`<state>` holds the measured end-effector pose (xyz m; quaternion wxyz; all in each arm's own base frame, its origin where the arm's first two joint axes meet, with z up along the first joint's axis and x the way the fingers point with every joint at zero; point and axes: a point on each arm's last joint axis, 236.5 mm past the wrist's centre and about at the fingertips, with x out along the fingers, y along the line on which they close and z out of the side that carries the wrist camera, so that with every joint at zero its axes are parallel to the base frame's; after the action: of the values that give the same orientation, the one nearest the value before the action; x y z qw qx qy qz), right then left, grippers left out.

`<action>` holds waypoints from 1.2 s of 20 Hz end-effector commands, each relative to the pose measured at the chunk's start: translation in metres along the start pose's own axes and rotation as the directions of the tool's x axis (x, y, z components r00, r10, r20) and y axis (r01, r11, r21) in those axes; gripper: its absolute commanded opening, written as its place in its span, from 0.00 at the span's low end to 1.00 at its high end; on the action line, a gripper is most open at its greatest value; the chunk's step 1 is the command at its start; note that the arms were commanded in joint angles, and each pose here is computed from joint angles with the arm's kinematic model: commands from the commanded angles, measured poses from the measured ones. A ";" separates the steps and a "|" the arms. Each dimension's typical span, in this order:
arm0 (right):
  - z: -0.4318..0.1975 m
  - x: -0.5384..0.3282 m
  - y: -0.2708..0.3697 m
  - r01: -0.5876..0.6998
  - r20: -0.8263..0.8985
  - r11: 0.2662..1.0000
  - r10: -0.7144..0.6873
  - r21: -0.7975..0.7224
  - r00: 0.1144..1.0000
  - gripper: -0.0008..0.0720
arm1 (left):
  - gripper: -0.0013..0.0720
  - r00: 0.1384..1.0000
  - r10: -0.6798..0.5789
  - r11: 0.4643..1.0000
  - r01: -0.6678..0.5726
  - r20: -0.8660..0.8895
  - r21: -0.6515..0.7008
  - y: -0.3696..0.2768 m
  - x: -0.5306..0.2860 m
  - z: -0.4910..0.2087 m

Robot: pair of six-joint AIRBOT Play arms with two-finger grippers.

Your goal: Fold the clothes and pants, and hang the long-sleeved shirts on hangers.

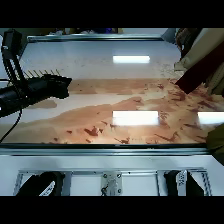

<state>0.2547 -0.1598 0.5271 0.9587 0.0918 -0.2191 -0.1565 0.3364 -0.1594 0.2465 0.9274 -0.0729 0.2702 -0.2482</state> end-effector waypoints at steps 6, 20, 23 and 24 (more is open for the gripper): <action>-0.214 -0.094 0.269 -0.785 -0.498 0.464 0.835 0.409 0.234 0.90 | 0.04 0.998 -0.006 1.000 0.006 -0.058 0.001 -0.001 0.000 -0.014; -0.382 -0.289 0.381 -0.790 -0.671 0.087 0.589 0.607 -0.450 0.04 | 0.04 0.998 -0.006 1.000 0.006 -0.058 0.001 -0.001 0.000 -0.014; -0.382 -0.289 0.381 -0.790 -0.671 0.088 0.590 0.607 -0.450 0.04 | 0.04 0.998 -0.006 1.000 0.006 -0.058 0.001 -0.001 0.000 -0.014; -0.382 -0.289 0.381 -0.790 -0.671 0.088 0.590 0.607 -0.450 0.04 | 0.04 0.998 -0.006 1.000 0.006 -0.058 0.000 -0.001 0.000 -0.014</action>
<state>0.2804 0.3335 0.1723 0.7283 -0.1035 0.3408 0.5855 0.3284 -0.1604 0.2353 0.9184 -0.0668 0.2968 -0.2529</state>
